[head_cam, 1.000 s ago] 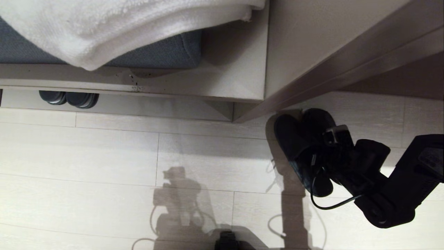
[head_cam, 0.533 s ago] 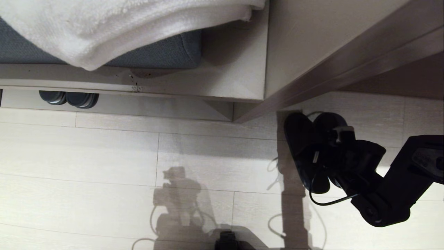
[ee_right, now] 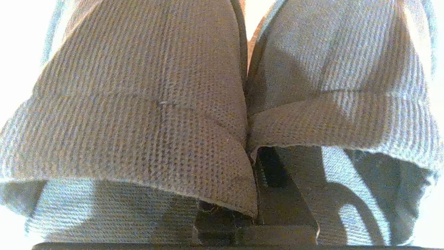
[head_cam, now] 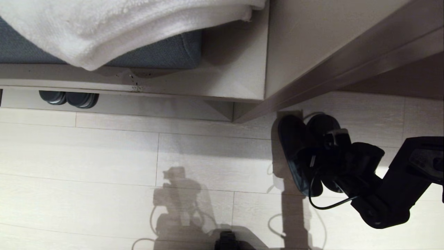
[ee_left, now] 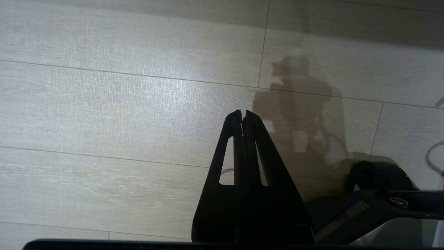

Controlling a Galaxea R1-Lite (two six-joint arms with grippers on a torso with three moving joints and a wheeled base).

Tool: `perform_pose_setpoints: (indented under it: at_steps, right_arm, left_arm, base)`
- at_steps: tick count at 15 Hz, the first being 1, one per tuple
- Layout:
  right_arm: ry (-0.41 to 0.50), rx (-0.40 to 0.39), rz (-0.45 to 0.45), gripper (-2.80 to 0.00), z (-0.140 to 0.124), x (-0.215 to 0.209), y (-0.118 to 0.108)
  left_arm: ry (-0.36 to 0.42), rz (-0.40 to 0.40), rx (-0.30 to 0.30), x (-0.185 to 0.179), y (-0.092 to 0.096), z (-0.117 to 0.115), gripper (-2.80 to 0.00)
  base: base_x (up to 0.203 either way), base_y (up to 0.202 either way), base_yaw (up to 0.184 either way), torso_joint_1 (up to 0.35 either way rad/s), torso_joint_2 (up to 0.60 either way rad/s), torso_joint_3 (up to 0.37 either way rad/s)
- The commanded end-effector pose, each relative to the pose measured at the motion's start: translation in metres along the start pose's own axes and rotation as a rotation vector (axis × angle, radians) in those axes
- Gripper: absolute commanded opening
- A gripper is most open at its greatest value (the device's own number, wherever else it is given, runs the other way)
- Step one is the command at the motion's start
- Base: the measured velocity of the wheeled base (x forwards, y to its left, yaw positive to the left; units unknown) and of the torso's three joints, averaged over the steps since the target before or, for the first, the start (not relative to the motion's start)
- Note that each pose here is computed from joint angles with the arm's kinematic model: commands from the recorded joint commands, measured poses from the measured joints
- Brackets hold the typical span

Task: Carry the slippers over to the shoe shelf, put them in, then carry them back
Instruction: Place the slippers on the floor

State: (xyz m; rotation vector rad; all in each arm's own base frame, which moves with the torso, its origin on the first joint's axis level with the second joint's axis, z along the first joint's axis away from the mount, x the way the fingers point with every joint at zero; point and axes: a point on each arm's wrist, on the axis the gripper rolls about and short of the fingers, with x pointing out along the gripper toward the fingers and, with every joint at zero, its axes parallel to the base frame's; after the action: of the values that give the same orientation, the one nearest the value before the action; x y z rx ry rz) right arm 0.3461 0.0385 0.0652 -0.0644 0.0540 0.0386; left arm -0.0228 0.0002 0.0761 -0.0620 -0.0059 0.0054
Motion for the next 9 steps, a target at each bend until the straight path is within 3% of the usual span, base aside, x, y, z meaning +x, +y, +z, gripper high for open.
perform_pose_setpoints:
  at_steps: [1,2,5,9]
  right_arm:
    - [0.002,-0.005,0.024,-2.80,-0.001,-0.002,-0.001]
    - [0.005,-0.008,0.023,0.00,-0.002,-0.003,-0.002]
    - [0.031,-0.017,0.019,0.00,-0.008,-0.005,-0.004]
    - [0.141,-0.036,0.029,0.00,-0.028,-0.023,-0.004]
  left_arm:
    - [0.001,0.001,-0.001,0.000,0.000,0.000,-2.80]
    - [-0.001,0.001,-0.001,0.000,0.000,0.000,-2.80]
    - [-0.002,0.000,-0.001,0.000,0.000,0.000,-2.80]
    - [-0.002,0.000,-0.002,0.000,0.000,0.000,-2.80]
  base:
    - [0.000,0.000,0.000,0.000,0.00,0.000]
    - [0.000,0.000,0.000,0.000,0.00,0.000]
    - [0.000,0.000,0.000,0.000,0.00,0.000]
    - [0.000,0.000,0.000,0.000,0.00,0.000]
